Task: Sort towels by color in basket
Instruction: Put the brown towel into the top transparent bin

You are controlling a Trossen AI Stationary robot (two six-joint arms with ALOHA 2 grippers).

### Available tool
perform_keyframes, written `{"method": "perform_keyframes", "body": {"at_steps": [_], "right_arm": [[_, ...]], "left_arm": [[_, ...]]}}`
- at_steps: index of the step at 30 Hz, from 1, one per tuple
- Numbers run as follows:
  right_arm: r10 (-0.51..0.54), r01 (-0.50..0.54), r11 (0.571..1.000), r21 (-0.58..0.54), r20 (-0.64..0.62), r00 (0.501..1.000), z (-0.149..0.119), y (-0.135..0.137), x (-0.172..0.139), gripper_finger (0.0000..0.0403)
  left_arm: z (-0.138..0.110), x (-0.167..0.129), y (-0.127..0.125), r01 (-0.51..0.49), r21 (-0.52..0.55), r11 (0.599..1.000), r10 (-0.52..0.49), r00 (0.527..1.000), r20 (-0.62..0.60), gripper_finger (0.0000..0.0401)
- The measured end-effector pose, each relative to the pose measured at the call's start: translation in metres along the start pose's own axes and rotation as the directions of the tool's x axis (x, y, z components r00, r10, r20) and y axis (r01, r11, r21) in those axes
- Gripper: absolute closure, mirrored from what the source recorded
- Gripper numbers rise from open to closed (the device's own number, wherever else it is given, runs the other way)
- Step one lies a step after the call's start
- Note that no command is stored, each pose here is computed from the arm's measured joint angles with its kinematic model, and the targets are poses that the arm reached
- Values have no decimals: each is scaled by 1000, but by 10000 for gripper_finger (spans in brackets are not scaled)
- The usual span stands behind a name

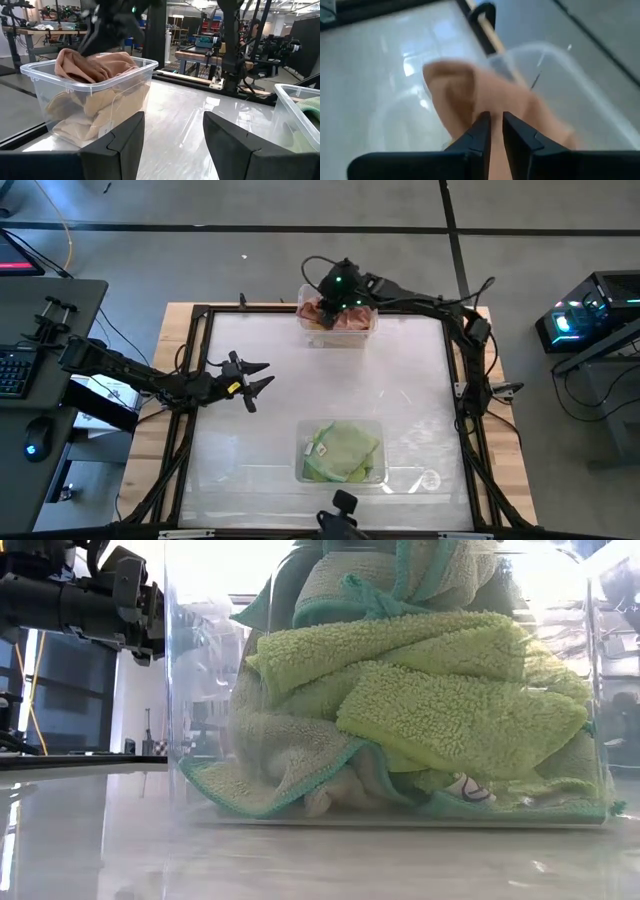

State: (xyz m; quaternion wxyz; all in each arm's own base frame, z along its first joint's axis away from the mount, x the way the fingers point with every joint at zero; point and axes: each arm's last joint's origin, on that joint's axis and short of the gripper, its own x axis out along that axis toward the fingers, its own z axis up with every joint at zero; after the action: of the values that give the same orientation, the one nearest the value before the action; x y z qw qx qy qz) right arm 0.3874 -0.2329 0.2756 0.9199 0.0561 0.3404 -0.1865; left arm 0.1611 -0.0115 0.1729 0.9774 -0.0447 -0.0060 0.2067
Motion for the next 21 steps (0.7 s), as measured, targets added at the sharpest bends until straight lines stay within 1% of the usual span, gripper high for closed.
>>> {"method": "perform_keyframes", "body": {"at_steps": [3, 6, 10, 13, 16, 19, 21], "right_arm": [[29, -28, 999, 17, -60, 998, -13, 0, 20, 362], [33, -31, 999, 12, -121, 992, -26, -1, 37, 362], [31, -30, 999, 12, -145, 989, -32, -1, 47, 362], [24, -19, 999, 32, -154, 988, -33, -1, 48, 362], [20, -16, 999, 28, -149, 989, -31, -1, 45, 362], [4, -3, 1000, 10, -128, 992, -24, 0, 33, 368], [-1, 0, 1000, -11, -91, 996, -15, 2, 18, 375]], "left_arm": [[0, 0, 0, 0, 0, 1000, 0, 1000, 0, 213], [0, 0, 0, -2, 2, 1000, 2, 1000, -3, 213], [-1, 0, 0, -3, 4, 1000, 3, 1000, -5, 213], [-1, 0, 0, -3, 4, 1000, 3, 1000, -5, 213], [-1, 0, 0, -4, 5, 1000, 4, 1000, -6, 213], [-1, 0, 0, -5, 5, 1000, 5, 1000, -6, 213], [-1, 0, 0, -5, 5, 1000, 5, 1000, -6, 213]]}}
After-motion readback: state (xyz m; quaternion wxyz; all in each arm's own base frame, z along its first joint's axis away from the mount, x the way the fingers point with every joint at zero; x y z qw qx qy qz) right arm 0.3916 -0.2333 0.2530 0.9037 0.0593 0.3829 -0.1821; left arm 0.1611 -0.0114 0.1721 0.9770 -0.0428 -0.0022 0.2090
